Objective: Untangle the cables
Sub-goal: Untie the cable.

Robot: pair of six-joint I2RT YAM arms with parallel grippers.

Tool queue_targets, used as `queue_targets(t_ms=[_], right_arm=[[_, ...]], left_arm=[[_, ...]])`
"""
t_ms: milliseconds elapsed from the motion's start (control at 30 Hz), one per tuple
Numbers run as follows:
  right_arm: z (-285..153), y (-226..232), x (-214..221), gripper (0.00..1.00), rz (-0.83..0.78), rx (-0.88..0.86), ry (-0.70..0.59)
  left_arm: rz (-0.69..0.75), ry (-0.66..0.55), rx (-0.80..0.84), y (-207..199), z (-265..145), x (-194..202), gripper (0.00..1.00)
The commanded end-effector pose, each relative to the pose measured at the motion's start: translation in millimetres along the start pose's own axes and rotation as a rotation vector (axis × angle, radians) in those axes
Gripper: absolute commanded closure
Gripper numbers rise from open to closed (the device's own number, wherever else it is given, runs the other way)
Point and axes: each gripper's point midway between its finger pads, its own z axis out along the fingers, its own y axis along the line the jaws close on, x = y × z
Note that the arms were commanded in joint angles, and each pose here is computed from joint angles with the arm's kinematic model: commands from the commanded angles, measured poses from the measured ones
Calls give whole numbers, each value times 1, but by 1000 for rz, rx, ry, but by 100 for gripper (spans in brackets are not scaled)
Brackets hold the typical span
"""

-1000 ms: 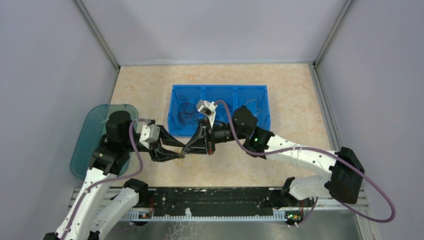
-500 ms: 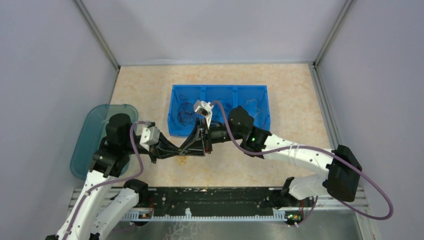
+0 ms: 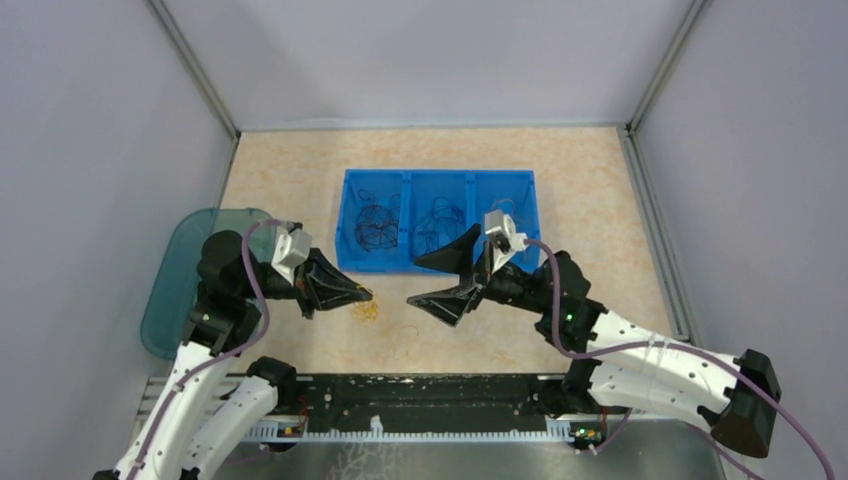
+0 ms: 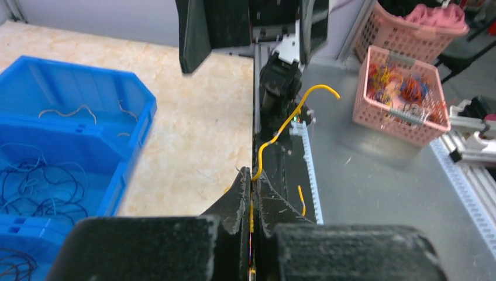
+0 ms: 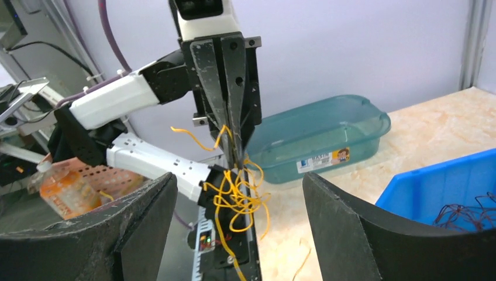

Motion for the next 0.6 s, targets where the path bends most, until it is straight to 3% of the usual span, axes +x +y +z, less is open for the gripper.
queue_targets(t_ms=[0, 400, 467, 567], right_arm=[[12, -2, -15, 21, -28, -21, -101], [78, 32, -9, 21, 16, -258, -138], [86, 33, 2, 24, 49, -273, -124], [90, 31, 13, 40, 99, -286, -122]], left_arm=[[-57, -82, -14, 0, 4, -31, 99], [-78, -126, -54, 4, 4, -53, 99], [-75, -131, -53, 3, 4, -56, 99], [-69, -140, -57, 3, 4, -63, 99]])
